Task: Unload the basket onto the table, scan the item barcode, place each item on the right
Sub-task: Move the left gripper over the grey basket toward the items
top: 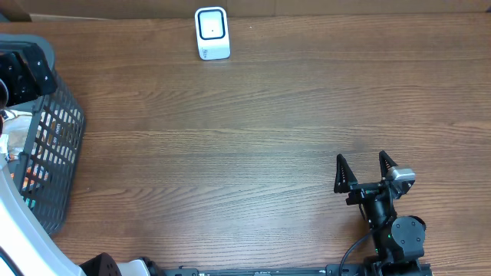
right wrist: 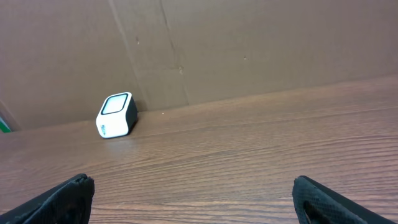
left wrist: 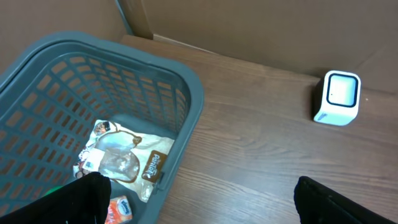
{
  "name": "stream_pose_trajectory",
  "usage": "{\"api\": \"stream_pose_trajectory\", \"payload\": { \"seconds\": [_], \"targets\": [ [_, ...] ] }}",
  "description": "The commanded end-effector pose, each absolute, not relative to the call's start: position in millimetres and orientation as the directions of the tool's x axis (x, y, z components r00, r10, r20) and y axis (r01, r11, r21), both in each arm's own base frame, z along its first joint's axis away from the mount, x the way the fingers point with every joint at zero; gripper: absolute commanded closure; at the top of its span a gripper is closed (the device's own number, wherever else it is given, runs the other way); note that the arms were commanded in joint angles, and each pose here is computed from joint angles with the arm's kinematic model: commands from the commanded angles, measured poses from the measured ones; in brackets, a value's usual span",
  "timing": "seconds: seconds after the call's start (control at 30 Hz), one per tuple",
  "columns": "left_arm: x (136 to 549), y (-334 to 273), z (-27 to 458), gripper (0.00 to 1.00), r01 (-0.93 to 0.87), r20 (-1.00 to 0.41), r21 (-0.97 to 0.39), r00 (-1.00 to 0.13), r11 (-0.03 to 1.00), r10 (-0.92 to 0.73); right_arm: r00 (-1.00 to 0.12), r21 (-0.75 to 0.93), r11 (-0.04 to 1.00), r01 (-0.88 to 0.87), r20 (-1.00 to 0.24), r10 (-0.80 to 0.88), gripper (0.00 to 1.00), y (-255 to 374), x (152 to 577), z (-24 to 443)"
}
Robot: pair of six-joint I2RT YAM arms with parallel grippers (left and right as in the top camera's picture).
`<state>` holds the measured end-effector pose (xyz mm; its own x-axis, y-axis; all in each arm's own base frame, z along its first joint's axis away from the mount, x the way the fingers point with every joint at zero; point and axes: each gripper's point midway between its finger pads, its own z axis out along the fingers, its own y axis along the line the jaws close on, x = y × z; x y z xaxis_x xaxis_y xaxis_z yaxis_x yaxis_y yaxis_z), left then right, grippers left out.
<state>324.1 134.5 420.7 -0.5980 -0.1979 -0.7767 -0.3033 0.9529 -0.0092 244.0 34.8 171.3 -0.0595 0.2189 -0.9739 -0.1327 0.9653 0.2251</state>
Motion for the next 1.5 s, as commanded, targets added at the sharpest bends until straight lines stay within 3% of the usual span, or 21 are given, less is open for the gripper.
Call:
{"api": "stream_pose_trajectory", "payload": {
  "seconds": [0.0, 1.47],
  "targets": [
    [326, 134, 415, 0.01, -0.276, -0.765, 0.0, -0.619, 0.961, -0.178, -0.051, 0.225, 0.965, -0.131, -0.974, 0.22, 0.0, 34, 244, 170],
    [332, 126, 402, 0.0, -0.24, -0.733, -0.047, -0.651, 0.97, -0.197, -0.051, 0.225, 0.965, -0.131, -0.974, 0.22, 0.0, 34, 244, 170]
  ]
}}
